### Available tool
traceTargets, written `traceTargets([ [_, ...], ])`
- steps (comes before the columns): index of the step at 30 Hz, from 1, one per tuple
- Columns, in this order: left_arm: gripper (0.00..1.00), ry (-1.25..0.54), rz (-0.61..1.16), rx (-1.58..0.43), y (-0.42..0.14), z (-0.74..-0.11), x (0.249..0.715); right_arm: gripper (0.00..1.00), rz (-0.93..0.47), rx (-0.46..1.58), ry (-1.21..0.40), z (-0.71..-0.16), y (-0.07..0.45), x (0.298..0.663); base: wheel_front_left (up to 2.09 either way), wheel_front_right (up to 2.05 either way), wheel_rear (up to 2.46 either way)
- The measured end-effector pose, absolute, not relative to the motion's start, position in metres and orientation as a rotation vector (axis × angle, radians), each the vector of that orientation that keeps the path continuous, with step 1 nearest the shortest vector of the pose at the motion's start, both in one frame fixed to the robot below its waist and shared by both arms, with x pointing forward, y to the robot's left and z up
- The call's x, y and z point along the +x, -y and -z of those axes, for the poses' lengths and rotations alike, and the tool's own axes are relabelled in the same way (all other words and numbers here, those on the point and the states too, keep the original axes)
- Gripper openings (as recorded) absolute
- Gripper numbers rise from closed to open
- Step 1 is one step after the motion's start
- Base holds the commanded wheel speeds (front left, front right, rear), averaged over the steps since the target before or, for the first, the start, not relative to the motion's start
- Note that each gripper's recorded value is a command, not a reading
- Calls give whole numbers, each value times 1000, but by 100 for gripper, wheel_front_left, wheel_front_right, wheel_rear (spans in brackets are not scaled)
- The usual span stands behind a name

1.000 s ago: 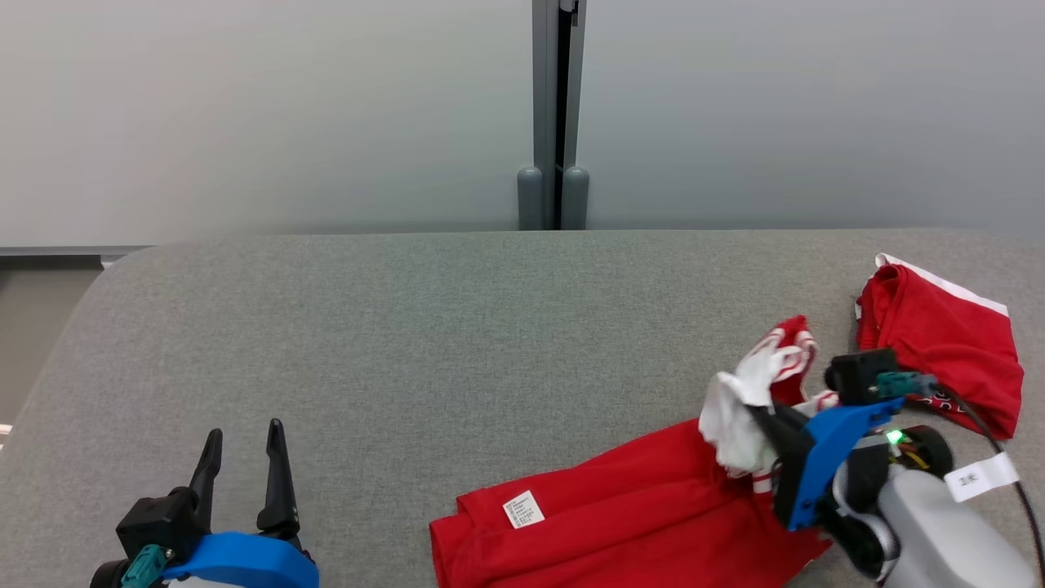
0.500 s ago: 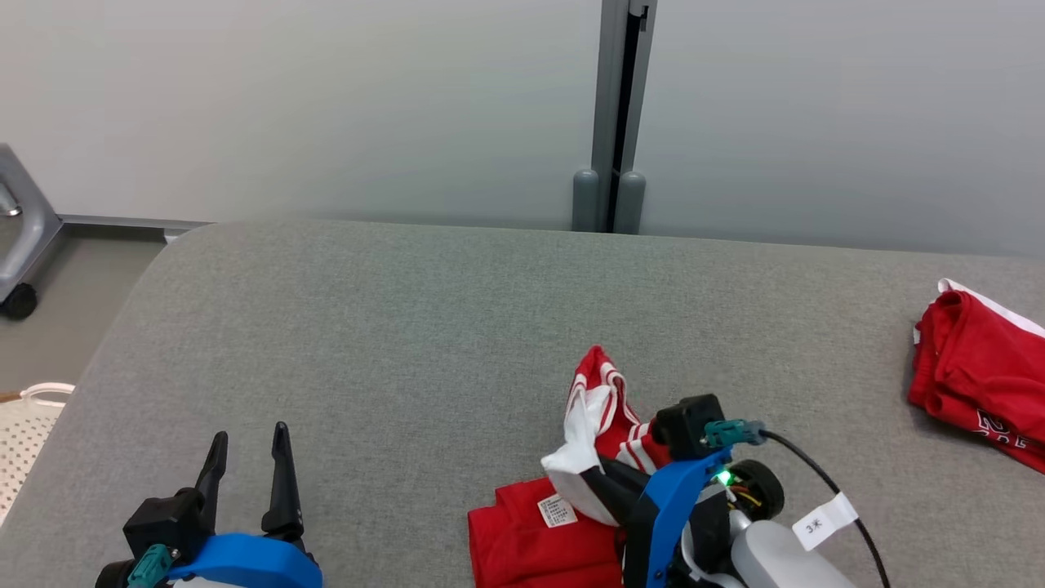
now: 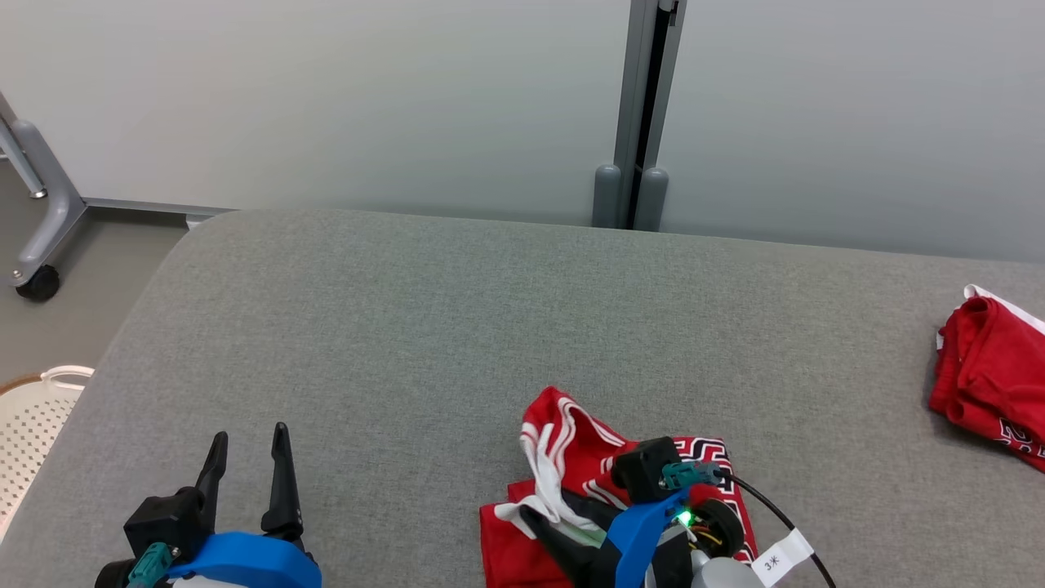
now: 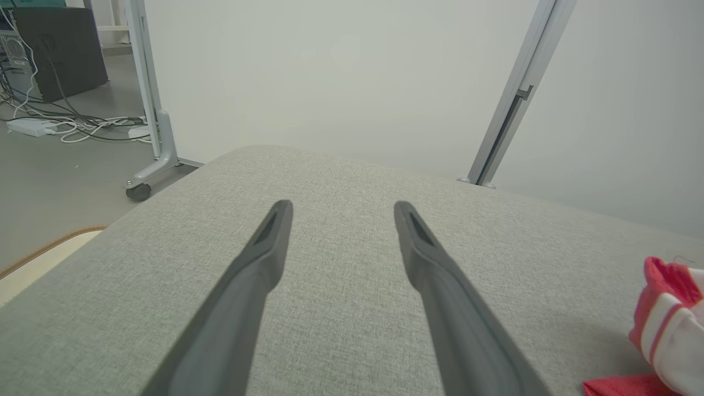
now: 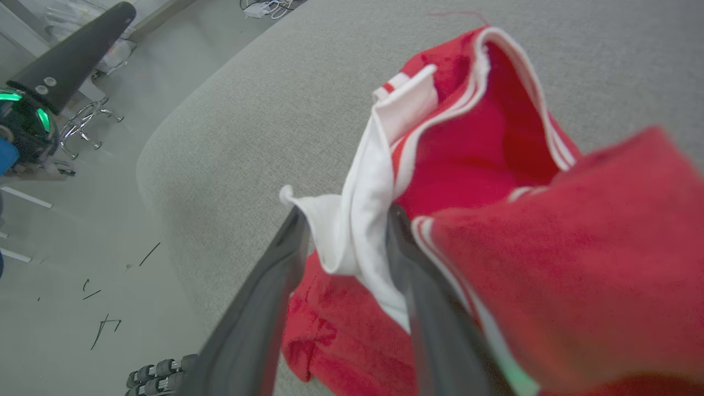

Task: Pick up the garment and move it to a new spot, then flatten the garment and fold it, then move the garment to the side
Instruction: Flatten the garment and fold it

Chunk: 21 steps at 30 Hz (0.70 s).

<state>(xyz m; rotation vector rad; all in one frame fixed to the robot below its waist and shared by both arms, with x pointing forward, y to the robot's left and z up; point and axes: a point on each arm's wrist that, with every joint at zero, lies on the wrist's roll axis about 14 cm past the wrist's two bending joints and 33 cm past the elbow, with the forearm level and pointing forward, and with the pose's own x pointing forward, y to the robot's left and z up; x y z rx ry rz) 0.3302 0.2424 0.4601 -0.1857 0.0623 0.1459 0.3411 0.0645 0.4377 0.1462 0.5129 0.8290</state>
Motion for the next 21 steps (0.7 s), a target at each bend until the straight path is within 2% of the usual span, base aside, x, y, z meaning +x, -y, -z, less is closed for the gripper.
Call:
traceTargets([
  [4, 100, -67, -138, -187, -239, -459, 333, 100, -857, 247, -459, -457, -77, 339, 0, 0, 0],
  [10, 100, -64, -124, -188, -235, -460, 337, 100, -903, 488, -283, -521, -88, 341, 0, 0, 0],
  [15, 100, -55, -112, -190, -231, -463, 340, 100, -840, 587, -105, -564, -48, 362, 0, 0, 0],
  [21, 100, -49, -97, -188, -227, -465, 342, 100, -619, 493, 0, -560, 41, 398, 0, 0, 0],
])
